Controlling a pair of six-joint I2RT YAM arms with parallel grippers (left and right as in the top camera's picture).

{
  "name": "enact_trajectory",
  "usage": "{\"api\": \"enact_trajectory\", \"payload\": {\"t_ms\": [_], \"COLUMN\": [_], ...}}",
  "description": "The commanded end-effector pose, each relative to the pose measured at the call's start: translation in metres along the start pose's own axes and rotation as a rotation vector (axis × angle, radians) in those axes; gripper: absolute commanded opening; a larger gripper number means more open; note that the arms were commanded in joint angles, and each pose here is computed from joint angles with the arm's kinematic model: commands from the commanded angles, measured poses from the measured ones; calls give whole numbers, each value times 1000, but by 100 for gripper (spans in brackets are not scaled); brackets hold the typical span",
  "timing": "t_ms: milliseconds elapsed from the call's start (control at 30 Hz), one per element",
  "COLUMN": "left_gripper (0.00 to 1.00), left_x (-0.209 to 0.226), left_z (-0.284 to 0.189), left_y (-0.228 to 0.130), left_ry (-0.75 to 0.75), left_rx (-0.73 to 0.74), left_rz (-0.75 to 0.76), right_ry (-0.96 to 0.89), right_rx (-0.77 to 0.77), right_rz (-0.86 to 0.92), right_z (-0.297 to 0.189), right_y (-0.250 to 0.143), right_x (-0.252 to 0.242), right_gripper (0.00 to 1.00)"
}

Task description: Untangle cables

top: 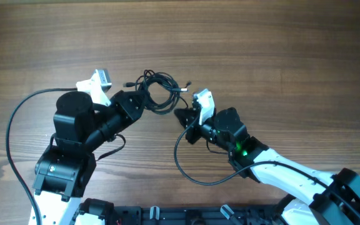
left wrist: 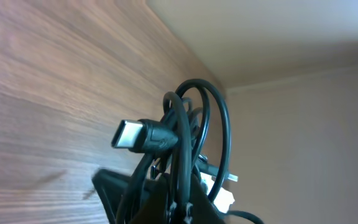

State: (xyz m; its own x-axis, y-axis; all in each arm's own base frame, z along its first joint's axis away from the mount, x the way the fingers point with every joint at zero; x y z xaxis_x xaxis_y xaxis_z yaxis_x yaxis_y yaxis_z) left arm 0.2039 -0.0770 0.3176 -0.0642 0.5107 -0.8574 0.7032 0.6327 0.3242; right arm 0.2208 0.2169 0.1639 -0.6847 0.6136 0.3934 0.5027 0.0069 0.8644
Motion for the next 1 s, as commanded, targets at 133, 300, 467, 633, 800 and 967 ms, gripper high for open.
{"api": "enact_trajectory", "payload": {"t_ms": [133, 300, 467, 633, 800, 967], "left_gripper": [4, 4, 4, 4, 4, 4], "left_x": [14, 28, 35, 30, 29, 23], "left_z": [12, 34, 50, 50, 51, 52], "left_y": [6, 8, 4, -8, -13, -23], "left_ry": [120, 188, 177, 34, 22, -21], "left_rx": [2, 57, 167, 324, 357, 409], "left_rz": [151, 115, 177, 324, 323, 332], "right_ry": [476, 660, 614, 391, 417, 350], "right_rx": [70, 80, -17, -219, -359, -414], "right_rz": [158, 114, 92, 242, 235, 268], "right_z": [-33, -58, -69, -68, -73, -69], "right_y": [23, 36, 51, 74, 90, 93], "right_x": [49, 69, 68, 49, 52, 45], "right_gripper": [4, 4, 4, 4, 4, 4]}}
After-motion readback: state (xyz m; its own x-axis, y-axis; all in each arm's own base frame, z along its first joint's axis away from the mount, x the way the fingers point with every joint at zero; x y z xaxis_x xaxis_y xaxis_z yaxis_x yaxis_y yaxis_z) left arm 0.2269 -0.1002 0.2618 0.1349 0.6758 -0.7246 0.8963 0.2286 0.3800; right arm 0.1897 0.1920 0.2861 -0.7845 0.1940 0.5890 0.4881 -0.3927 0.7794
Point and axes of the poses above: each gripper's point midway between its finger pads, its own z axis out along the fingers, its own x axis along the line the jaws close on, y = z × x, the point moved 10 cm from there along -z, back along the fingers, and after that the axes turned 4 degrees about -z, right-handed, at the moved point
